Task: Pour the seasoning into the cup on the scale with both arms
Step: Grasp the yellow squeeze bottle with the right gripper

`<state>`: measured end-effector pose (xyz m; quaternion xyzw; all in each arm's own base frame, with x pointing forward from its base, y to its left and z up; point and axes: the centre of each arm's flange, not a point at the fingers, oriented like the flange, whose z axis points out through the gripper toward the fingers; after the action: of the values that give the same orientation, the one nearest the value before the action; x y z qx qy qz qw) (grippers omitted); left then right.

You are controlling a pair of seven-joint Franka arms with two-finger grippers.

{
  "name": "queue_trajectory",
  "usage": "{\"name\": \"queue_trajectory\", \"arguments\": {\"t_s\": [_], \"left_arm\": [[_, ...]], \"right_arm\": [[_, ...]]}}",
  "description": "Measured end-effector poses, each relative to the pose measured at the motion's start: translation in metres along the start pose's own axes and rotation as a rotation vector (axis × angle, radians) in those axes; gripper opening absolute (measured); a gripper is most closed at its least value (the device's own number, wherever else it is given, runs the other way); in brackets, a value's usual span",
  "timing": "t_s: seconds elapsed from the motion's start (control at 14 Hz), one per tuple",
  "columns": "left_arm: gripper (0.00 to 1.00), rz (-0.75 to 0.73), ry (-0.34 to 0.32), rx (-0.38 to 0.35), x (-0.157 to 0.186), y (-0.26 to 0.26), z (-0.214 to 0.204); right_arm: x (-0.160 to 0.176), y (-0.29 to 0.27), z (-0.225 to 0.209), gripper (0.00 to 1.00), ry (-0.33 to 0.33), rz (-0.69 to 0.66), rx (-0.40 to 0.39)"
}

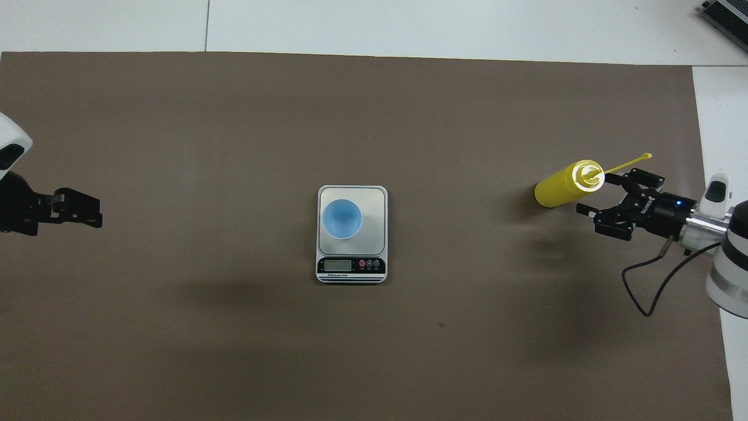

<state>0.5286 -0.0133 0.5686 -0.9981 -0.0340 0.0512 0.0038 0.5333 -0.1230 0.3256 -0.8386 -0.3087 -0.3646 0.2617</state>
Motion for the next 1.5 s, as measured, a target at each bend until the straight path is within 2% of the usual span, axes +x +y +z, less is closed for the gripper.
{"name": "queue_trajectory", "arguments": {"t_s": [0.21, 0.5, 0.64, 1.21, 1.28, 1.35, 1.5], "left_arm": [[1.0, 0.009, 0.019, -0.001, -0.004, 0.005, -0.013], [1.0, 0.019, 0.065, -0.004, -0.012, 0.009, -0.054], [1.0, 0.019, 0.061, -0.004, -0.014, 0.009, -0.055], [1.0, 0.013, 0.053, -0.004, -0.014, 0.005, -0.049], [1.0, 0.012, 0.052, -0.004, -0.014, 0.005, -0.049], [1.0, 0.009, 0.051, -0.004, -0.013, 0.004, -0.049], [1.0, 0.002, 0.051, -0.005, -0.013, -0.001, -0.049]], "right_arm": [[-0.003, -0.004, 0.023, 1.0, 0.042, 0.022, 0.006], [-0.032, 0.004, 0.047, 1.0, 0.094, 0.02, 0.002], [-0.04, 0.007, 0.054, 1.0, 0.102, 0.02, 0.001], [-0.027, 0.011, 0.056, 1.0, 0.113, -0.004, -0.001], [-0.027, 0.01, 0.056, 0.93, 0.113, -0.005, 0.0], [-0.026, 0.01, 0.057, 0.93, 0.113, -0.006, 0.002], [-0.024, 0.01, 0.058, 0.73, 0.114, -0.01, 0.003]]}}
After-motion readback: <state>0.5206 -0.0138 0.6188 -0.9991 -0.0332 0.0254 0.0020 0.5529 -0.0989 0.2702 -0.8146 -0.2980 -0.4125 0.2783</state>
